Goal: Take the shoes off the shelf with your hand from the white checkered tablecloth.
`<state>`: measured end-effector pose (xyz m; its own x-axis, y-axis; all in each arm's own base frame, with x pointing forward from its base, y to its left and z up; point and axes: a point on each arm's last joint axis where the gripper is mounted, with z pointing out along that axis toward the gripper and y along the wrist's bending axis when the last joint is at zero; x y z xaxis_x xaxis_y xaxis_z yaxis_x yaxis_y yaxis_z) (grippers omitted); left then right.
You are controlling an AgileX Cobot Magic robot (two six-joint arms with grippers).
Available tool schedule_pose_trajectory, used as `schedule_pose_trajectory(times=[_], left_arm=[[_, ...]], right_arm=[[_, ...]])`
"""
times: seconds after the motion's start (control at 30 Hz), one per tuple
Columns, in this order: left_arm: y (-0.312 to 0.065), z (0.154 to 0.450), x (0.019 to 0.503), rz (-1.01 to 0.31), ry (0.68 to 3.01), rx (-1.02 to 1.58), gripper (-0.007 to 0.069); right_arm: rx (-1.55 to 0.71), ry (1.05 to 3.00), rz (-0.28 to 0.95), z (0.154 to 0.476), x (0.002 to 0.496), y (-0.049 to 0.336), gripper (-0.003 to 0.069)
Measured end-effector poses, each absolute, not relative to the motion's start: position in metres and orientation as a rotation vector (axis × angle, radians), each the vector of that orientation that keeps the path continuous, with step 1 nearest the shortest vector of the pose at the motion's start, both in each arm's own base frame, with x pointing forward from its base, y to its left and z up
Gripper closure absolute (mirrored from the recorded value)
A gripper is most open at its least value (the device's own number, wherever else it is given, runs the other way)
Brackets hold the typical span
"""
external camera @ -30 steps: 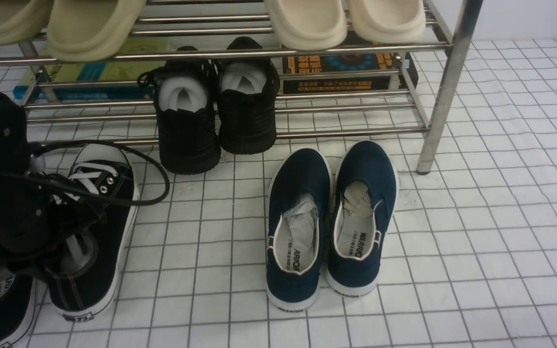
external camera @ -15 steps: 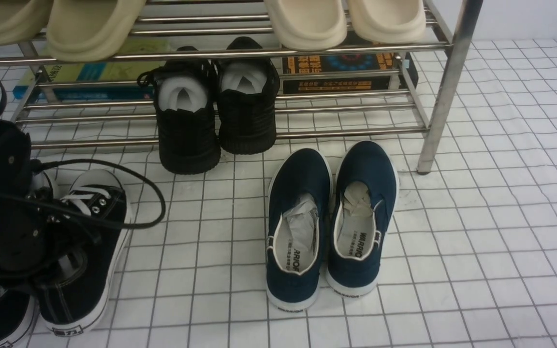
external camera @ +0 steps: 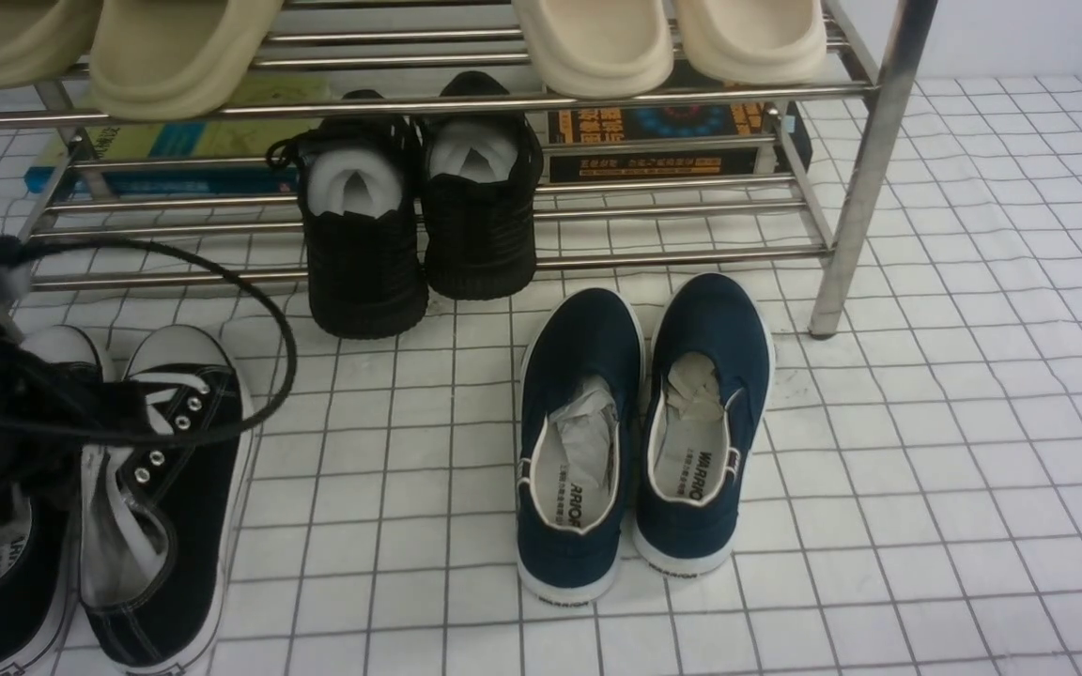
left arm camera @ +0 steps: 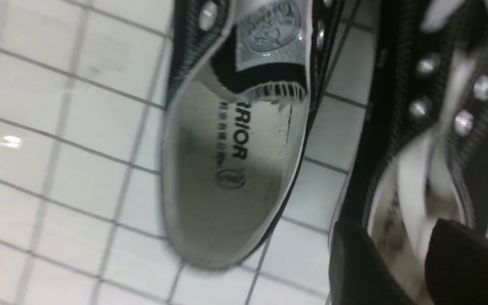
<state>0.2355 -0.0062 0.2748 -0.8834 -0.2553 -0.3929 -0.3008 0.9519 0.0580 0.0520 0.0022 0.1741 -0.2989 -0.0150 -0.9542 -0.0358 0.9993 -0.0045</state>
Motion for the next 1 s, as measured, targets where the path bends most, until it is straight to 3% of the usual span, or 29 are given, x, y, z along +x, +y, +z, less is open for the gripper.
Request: schedule_pose_trajectory(times=[0.07,0.17,0.3,0.4,0.63,1.0], left_arm=[[-0.004,0.301,0.208,0.147,2.656,-0.313,0.0431],[-0.005,0.318,0.166,0.059,2.554,-0.203,0.0558],[-0.011,0.304,0.123,-0.122,2.402,-0.151,0.0622],[-0.015,0.285,0.096,-0.283,2.161,-0.17,0.0624],[-0.011,0.263,0.066,-0.357,1.743,-0.17,0.0624],[-0.008,0.241,0.057,-0.307,1.686,-0.133,0.0613]], right_arm=[[-0.037,1.874,0.02,0.174,0.052,0.002,0.042],[-0.037,1.874,0.02,0.174,0.052,0.002,0.042],[-0.037,1.874,0.02,0.174,0.052,0.002,0.042],[-0.037,1.874,0.02,0.174,0.052,0.002,0.042],[-0.037,1.874,0.02,0.174,0.052,0.002,0.042],[-0.037,1.874,0.02,0.174,0.052,0.002,0.042]])
